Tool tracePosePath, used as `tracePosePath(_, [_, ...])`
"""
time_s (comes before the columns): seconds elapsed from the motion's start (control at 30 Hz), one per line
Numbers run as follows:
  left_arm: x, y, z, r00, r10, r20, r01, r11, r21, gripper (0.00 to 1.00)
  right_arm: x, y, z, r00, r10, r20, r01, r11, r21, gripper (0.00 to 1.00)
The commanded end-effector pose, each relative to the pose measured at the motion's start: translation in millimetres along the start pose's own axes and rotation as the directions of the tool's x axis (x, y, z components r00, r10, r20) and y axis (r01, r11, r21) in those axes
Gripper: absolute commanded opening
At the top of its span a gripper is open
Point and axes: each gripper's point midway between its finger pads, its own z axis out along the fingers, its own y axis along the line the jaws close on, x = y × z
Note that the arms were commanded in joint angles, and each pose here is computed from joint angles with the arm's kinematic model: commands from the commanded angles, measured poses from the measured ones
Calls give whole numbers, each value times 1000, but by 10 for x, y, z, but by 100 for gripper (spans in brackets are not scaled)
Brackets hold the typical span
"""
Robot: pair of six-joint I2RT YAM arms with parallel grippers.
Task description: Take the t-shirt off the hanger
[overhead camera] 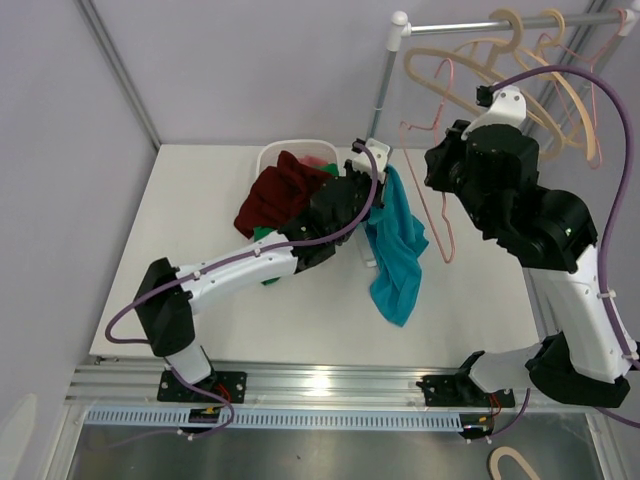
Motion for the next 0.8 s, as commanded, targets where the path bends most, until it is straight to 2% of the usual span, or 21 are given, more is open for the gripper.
tracePosePath(0.0, [-166,-108,18,1000,-30,10,29,997,69,1,43,-131,104,999,-53,6,53,994,95,0])
tracePosePath(0.07, [-118,-79,-46,999,-27,-16,28,997,67,1,-45,-206,193,996,-80,24,76,989,129,0])
tracePosePath(0.17, [-478,62,-174,999,-23,27,22,999,35,1,-224,-301,325,996,-75,47,69,989,127,0])
tracePosePath(0.33, [-1517,435,-471,982,32,184,-24,999,-42,1,-437,-383,632,995,-71,77,61,991,122,0])
tracePosePath(0.37, [-1625,497,-495,979,35,199,-25,998,-53,1,-490,-416,670,994,-72,87,60,990,129,0])
tracePosePath(0.4, [-2038,638,-567,962,27,270,-9,998,-66,1,-489,-404,750,994,-79,82,68,989,128,0])
tracePosePath(0.47, [-2116,749,-520,962,50,267,-26,995,-91,1,-628,-369,767,989,-85,119,72,991,114,0])
tracePosePath(0.5, [-2455,909,-598,943,48,328,-9,993,-118,1,-658,-353,796,988,-87,126,73,992,106,0])
tracePosePath(0.57, [-2507,964,-523,940,67,335,-27,992,-125,1,-755,-312,836,984,-93,151,80,992,96,0])
tracePosePath(0.63, [-2808,1108,-577,914,91,395,-32,987,-155,1,-814,-301,863,981,-98,168,82,992,97,0])
tracePosePath(0.67, [-2776,1135,-481,915,106,389,-42,985,-168,1,-811,-298,906,981,-102,166,87,991,98,0])
tracePosePath(0.73, [-3028,1292,-516,888,113,446,-26,980,-196,1,-867,-329,952,978,-102,182,85,991,100,0])
tracePosePath(0.77, [-3015,1320,-445,884,116,454,-23,978,-205,1,-861,-341,1003,978,-104,179,87,991,101,0])
